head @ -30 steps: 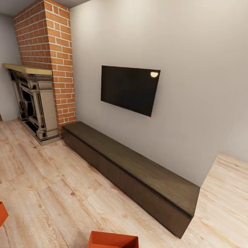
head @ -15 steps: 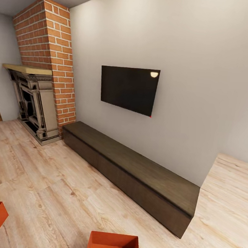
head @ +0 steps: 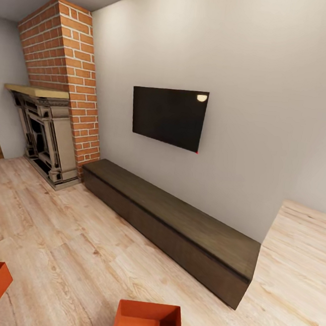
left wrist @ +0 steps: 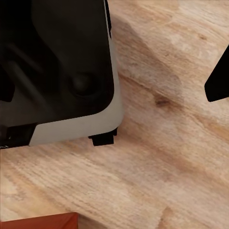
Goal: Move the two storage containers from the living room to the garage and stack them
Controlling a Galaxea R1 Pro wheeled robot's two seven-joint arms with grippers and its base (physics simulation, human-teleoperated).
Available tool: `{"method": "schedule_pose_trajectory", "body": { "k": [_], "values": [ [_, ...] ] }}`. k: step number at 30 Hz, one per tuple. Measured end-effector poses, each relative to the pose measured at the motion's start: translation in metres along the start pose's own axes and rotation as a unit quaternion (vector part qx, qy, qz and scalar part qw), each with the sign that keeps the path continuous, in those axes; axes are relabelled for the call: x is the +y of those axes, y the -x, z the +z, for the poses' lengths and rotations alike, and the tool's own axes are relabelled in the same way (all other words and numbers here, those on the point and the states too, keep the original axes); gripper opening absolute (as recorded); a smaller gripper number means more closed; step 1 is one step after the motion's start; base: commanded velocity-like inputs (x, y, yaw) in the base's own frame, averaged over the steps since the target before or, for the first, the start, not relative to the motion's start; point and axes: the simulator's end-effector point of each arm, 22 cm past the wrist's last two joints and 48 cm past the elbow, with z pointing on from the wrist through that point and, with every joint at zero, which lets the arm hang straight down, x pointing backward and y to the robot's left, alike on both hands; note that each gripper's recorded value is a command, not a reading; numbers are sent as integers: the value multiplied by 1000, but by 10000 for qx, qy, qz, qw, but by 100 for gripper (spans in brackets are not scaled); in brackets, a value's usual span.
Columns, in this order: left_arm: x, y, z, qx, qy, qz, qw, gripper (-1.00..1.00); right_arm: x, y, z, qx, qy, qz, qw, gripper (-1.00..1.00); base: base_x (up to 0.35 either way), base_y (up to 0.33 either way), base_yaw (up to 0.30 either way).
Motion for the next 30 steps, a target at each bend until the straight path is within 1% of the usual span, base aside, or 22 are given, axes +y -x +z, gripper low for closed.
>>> {"method": "schedule_pose_trajectory", "body": {
  "k": [22, 23, 24, 27, 30],
  "values": [
    [1, 2, 0, -29, 2, 21, 10000, 100, 0, 1, 0, -10, 2, -2, 10000, 100, -6, -2, 0],
    [1, 5, 0, -60, 5, 25, 10000, 100, 0, 2, 0, -21, 1, -3, 10000, 100, 0, 0, 0],
    [3, 21, -1, -226, 21, 33, 9997, 100, 0, 17, 0, -175, 3, -16, 9998, 100, 0, 0, 0],
    [7, 50, -3, -525, 57, 44, 9986, 100, 0, 47, -1, -484, 3, -49, 9988, 100, 0, 0, 0],
    [11, 87, -9, -916, 101, 60, 9957, 100, 0, 82, -5, -834, 1, -85, 9965, 100, 0, 0, 0]
  ]
}}
